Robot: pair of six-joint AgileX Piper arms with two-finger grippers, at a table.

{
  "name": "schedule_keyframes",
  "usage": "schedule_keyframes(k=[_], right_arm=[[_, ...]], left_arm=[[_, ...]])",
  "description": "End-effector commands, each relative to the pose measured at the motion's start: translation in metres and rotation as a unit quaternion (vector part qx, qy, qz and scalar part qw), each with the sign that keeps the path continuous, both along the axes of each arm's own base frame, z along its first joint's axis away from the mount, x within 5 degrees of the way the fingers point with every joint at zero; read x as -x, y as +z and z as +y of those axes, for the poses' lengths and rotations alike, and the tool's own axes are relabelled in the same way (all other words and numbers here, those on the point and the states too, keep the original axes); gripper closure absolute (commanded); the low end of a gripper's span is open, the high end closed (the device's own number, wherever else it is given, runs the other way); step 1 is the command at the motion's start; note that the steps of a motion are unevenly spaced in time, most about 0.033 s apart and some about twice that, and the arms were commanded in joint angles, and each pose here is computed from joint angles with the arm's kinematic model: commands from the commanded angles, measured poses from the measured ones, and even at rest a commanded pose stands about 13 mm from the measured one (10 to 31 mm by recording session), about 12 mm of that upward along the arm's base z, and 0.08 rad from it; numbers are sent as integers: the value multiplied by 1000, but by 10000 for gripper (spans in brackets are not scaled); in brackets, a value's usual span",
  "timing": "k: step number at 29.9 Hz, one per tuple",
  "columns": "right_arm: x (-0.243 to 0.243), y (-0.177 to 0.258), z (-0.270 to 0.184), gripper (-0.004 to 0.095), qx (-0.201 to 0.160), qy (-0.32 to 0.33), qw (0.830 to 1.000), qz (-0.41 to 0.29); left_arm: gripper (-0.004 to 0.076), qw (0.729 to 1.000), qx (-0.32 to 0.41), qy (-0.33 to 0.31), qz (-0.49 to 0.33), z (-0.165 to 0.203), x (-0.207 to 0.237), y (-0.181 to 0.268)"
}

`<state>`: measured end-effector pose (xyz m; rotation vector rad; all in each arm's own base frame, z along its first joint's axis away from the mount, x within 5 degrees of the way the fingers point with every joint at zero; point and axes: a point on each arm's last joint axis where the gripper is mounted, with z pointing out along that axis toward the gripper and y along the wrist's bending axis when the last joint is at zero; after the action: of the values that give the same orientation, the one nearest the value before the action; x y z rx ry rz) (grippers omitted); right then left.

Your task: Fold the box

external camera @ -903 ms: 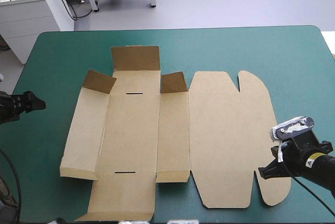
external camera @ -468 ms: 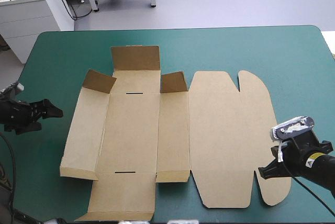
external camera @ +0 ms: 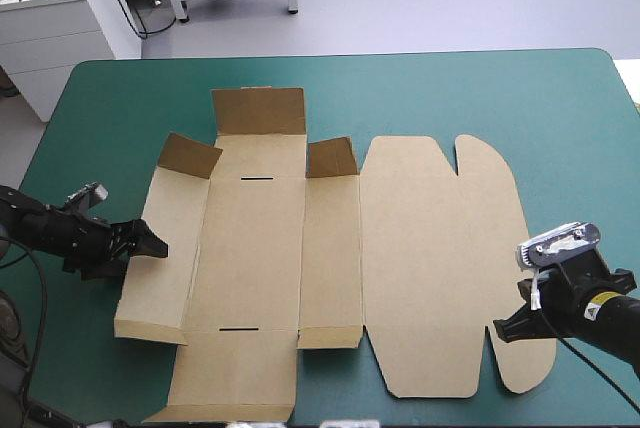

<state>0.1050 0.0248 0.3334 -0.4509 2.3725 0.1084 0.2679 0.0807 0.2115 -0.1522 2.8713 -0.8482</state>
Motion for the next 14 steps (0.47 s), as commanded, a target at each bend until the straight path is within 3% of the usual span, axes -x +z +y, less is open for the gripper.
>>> schedule_keyframes(k=[1,14], right_arm=[[-3,11,0,908,-4,-2,999,-38],[-3,11,0,908,-5,-2,999,-38]], left_arm=[[69,998,44,-38,7,-21,6,12],[97,995,68,-54,52,-37,24,-10]])
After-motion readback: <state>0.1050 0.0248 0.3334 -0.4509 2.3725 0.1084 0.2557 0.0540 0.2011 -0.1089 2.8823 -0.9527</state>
